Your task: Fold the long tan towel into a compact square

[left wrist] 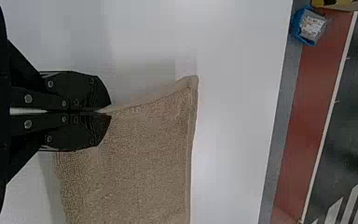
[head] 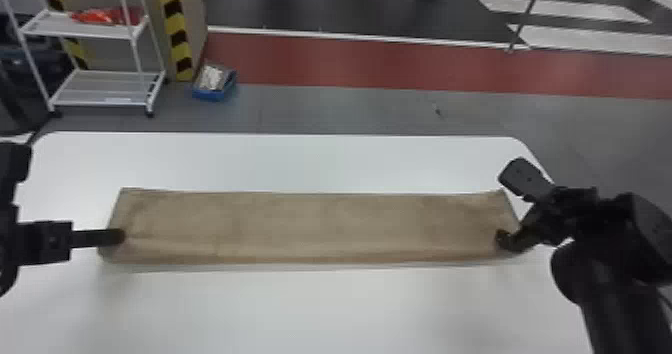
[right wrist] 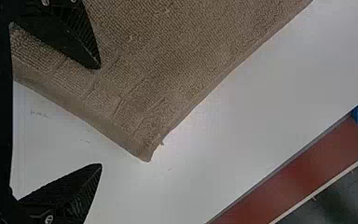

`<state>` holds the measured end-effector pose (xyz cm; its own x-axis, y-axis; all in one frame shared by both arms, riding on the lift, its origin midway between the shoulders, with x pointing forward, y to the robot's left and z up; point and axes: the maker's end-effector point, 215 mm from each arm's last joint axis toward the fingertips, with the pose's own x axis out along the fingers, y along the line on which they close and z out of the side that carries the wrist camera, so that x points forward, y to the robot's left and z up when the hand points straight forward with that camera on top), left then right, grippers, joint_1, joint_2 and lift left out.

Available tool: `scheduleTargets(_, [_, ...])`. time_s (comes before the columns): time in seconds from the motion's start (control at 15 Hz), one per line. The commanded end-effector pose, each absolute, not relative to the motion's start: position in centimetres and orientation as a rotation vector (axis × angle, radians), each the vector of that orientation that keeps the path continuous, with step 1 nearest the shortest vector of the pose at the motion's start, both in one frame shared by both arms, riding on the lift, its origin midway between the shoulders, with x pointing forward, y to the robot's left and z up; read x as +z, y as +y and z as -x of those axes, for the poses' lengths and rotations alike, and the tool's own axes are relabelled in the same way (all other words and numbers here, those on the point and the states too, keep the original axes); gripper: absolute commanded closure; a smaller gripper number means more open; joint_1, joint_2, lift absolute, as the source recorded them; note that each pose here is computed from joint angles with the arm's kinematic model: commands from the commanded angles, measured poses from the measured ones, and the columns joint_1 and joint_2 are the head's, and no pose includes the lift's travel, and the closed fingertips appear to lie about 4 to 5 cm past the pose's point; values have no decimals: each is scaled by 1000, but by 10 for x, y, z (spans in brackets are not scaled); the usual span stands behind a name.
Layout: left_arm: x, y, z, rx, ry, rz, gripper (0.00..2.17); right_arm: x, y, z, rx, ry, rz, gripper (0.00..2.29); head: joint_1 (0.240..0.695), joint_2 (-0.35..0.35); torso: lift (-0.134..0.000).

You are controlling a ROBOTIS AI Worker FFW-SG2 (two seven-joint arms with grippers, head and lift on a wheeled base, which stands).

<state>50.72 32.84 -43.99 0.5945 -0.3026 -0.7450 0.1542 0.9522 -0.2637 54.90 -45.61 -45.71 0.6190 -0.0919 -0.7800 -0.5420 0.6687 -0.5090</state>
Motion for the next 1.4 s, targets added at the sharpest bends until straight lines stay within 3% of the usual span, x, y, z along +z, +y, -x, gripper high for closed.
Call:
scheduleTargets(0.0, [-427, 338, -506, -259, 864, 182, 2128, -458, -455, -549, 297, 884, 814, 66, 695, -134, -125])
scheduleTargets(0.47, [-395, 396, -498, -229, 817, 176, 2132, -455, -460, -549, 289, 880, 804, 66, 695, -86, -125])
scheduleTargets(1.33, [-411, 377, -494, -252, 853, 150, 2132, -453, -464, -545, 287, 883, 805, 70, 695, -89, -125])
